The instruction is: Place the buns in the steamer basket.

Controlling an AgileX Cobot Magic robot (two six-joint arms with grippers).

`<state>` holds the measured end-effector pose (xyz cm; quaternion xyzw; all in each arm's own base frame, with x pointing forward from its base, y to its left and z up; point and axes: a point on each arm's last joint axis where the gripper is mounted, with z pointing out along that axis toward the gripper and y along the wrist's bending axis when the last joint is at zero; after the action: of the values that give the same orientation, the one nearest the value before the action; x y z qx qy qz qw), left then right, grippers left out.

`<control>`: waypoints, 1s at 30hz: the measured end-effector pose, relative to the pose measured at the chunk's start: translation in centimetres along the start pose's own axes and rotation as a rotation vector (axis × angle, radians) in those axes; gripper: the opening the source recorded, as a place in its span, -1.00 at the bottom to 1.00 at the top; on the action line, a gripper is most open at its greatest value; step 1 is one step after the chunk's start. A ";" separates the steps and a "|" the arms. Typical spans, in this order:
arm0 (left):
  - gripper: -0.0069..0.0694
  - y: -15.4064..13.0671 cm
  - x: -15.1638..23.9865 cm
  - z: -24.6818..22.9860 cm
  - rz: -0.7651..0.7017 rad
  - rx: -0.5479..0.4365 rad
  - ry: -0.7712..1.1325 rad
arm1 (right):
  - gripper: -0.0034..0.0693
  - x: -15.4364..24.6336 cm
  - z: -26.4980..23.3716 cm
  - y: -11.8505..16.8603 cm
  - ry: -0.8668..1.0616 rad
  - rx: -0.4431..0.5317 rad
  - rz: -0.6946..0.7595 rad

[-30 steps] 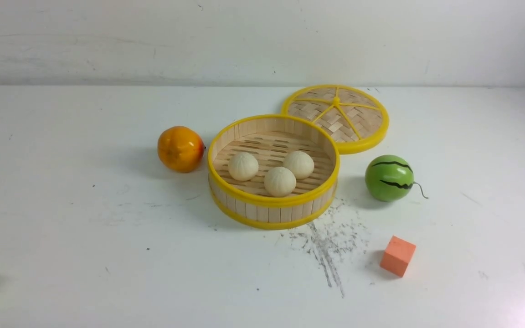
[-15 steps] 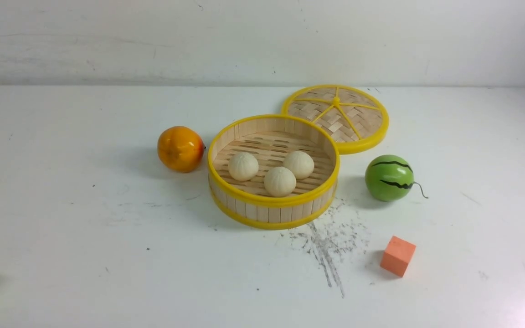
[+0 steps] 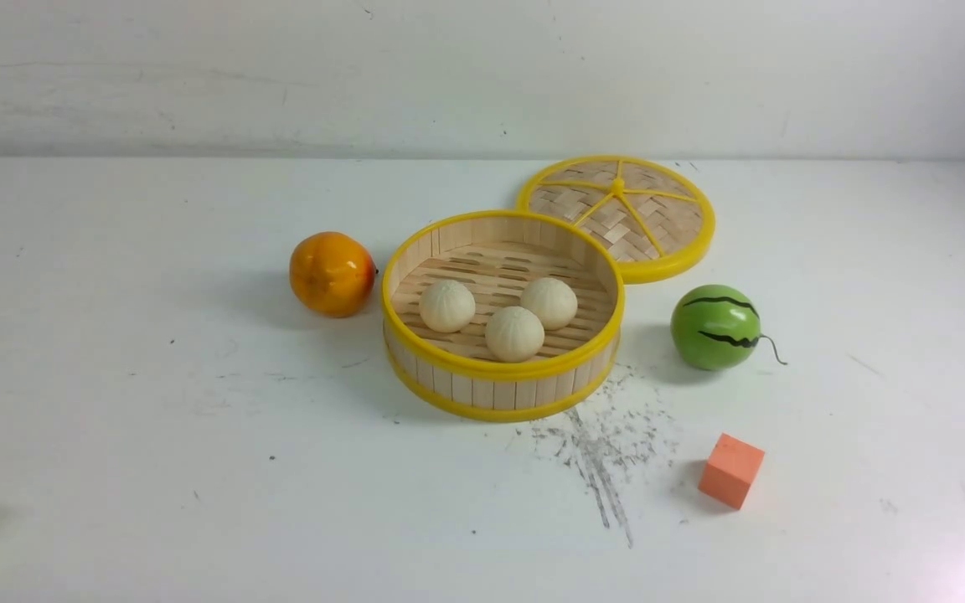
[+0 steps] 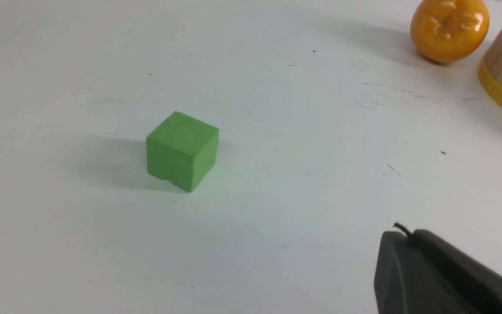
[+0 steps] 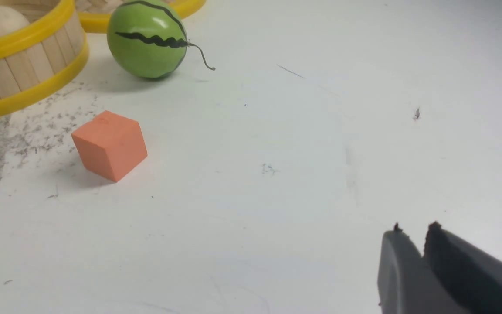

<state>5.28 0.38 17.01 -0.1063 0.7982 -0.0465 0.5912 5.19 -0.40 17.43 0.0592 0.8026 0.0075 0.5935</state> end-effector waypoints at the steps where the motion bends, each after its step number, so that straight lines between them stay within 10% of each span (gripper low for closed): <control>1: -0.85 0.0 0.0 0.0 0.000 0.000 0.000 | -0.66 0.0 0.0 0.0 0.000 0.000 0.000; 30: -0.82 0.0 0.0 0.0 0.001 0.000 0.000 | -0.55 0.0 0.0 0.0 0.000 0.000 0.000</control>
<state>5.28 0.38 17.01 -0.1059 0.7982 -0.0462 0.5912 5.19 -0.40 17.43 0.0592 0.8026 0.0075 0.5935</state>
